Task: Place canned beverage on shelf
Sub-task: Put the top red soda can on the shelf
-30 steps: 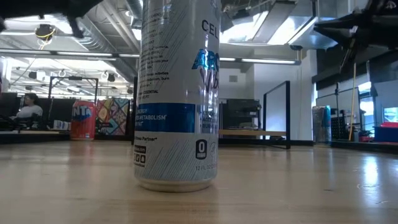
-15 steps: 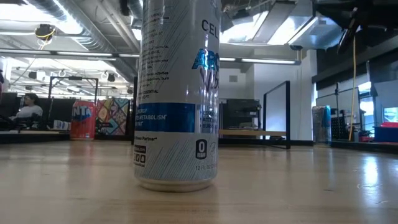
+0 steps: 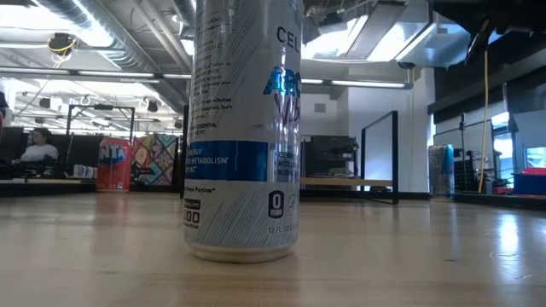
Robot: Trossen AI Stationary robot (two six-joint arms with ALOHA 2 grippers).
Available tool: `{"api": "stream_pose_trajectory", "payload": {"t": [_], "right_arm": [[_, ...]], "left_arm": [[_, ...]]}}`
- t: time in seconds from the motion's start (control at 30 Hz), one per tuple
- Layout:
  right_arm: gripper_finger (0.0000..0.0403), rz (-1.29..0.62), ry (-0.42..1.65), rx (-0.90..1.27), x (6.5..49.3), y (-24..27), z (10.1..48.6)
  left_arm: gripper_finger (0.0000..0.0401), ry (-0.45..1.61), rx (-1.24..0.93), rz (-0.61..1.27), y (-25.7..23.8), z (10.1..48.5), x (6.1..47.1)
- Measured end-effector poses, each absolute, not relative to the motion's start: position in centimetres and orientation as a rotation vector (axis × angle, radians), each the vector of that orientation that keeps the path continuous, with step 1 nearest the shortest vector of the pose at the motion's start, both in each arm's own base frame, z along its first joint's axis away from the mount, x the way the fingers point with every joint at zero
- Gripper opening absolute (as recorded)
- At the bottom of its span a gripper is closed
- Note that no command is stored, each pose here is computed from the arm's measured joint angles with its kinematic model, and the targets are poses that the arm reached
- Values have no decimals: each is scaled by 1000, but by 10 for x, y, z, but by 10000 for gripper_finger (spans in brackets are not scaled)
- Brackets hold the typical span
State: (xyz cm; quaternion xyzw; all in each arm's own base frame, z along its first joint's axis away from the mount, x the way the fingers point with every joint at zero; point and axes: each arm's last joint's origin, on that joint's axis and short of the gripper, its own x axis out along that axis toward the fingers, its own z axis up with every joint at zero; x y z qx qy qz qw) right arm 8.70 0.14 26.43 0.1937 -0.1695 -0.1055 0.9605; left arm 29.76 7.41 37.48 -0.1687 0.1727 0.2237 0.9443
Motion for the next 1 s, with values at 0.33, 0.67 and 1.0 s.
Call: {"api": "stream_pose_trajectory", "payload": {"t": [0.33,0.67,1.0], "right_arm": [[19,-239,-341,393,87,1,264],[19,-264,-325,392,87,0,262],[19,-266,-309,387,88,0,260]], "left_arm": [[332,589,-126,345,74,344,344],[326,761,-198,224,76,299,367],[325,850,-183,298,99,272,373]]}}
